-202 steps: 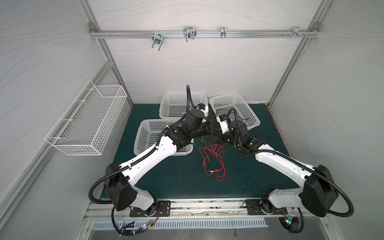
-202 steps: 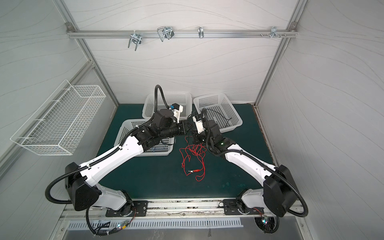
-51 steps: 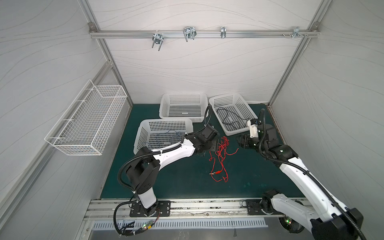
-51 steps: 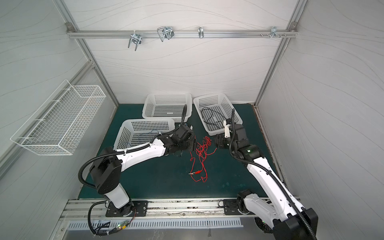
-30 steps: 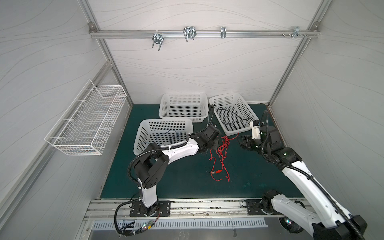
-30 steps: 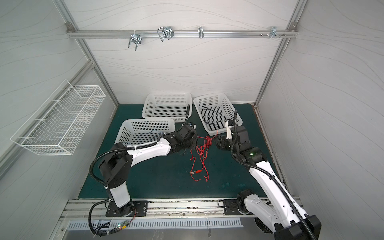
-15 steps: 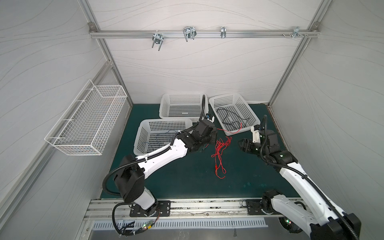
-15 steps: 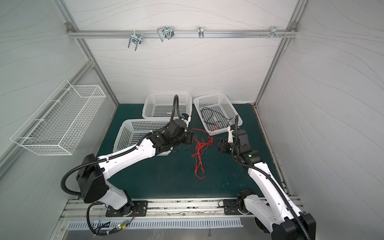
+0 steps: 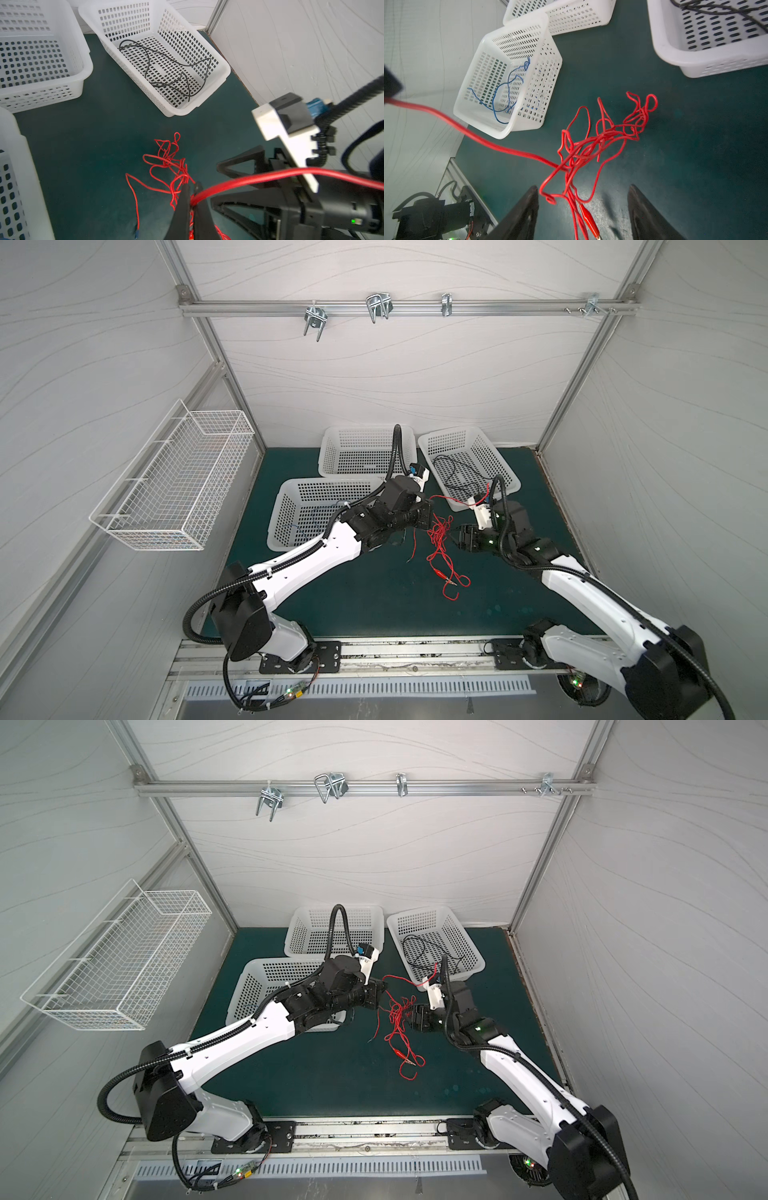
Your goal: Untangle the cables
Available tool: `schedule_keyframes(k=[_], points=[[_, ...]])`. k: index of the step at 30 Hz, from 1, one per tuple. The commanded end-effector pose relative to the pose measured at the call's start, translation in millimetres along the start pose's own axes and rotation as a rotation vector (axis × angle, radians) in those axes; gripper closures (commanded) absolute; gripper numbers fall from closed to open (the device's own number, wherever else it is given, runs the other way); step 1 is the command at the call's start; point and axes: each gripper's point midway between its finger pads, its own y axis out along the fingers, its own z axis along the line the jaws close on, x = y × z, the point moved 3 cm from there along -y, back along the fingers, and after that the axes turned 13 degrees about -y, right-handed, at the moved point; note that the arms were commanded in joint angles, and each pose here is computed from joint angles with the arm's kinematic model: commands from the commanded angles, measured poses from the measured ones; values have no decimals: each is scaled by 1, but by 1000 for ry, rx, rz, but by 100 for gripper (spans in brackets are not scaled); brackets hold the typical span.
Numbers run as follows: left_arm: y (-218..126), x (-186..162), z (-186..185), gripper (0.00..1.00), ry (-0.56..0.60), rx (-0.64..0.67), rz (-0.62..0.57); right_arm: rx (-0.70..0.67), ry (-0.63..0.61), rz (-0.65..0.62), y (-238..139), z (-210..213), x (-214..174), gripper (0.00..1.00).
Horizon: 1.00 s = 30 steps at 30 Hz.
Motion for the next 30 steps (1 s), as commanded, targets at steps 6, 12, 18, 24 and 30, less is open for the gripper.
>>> schedule_keyframes(k=[6,12,18,24,30], points=[[-13,11,3,100,-12,36,-61,-56,39,23,28,-9,-2,34],[-5,-12,36,100,-45,167,-31,-62,36,60,45,-7,-7,35],[-2,-25,56,100,-53,262,-2,-63,28,86,64,-5,-7,35],[-2,-26,61,100,-50,297,-1,-58,15,127,89,-1,-7,37],[-1,-29,65,100,-46,323,11,-74,16,179,116,-1,-11,42]])
